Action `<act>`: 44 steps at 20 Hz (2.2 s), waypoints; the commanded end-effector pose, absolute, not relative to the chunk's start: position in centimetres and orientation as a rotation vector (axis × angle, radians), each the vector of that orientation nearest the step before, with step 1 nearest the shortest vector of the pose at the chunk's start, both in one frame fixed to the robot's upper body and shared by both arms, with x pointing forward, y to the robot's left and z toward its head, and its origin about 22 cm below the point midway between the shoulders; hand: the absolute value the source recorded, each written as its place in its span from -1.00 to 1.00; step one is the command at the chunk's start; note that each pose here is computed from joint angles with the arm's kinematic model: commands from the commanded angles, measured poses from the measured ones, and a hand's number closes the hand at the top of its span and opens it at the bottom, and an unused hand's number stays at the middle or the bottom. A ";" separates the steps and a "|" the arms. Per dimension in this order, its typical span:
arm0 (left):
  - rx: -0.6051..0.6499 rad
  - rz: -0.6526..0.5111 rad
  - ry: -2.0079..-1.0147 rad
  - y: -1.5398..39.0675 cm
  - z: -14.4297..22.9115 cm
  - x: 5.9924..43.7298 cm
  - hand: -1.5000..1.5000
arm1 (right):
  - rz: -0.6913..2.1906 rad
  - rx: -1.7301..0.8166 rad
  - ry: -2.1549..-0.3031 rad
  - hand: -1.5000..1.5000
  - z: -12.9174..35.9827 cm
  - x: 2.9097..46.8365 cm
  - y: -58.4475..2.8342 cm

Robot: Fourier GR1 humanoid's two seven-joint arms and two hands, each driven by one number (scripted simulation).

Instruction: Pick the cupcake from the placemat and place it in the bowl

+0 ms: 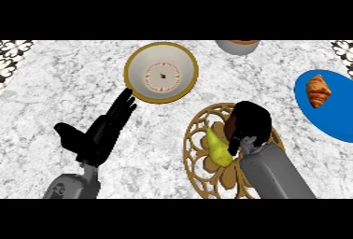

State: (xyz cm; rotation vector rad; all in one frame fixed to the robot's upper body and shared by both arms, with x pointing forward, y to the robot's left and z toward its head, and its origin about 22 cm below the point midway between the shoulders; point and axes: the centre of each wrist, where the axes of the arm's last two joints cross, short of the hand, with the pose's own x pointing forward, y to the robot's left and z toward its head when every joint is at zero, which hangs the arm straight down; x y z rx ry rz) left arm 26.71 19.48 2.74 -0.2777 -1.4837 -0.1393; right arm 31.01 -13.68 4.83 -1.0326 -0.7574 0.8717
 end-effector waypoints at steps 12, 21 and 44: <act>-0.385 -0.257 -1.466 16.1 2.1 27.5 0.00 | 1.150 -1.130 -1.032 1.00 8.5 28.0 2.3; -0.365 -0.251 -1.455 16.6 3.0 28.3 0.00 | 0.961 -1.218 -1.296 1.00 17.8 27.6 6.0; -0.327 -0.198 -1.478 19.3 2.9 28.0 0.00 | 0.691 -1.270 -1.381 1.00 23.7 35.4 7.2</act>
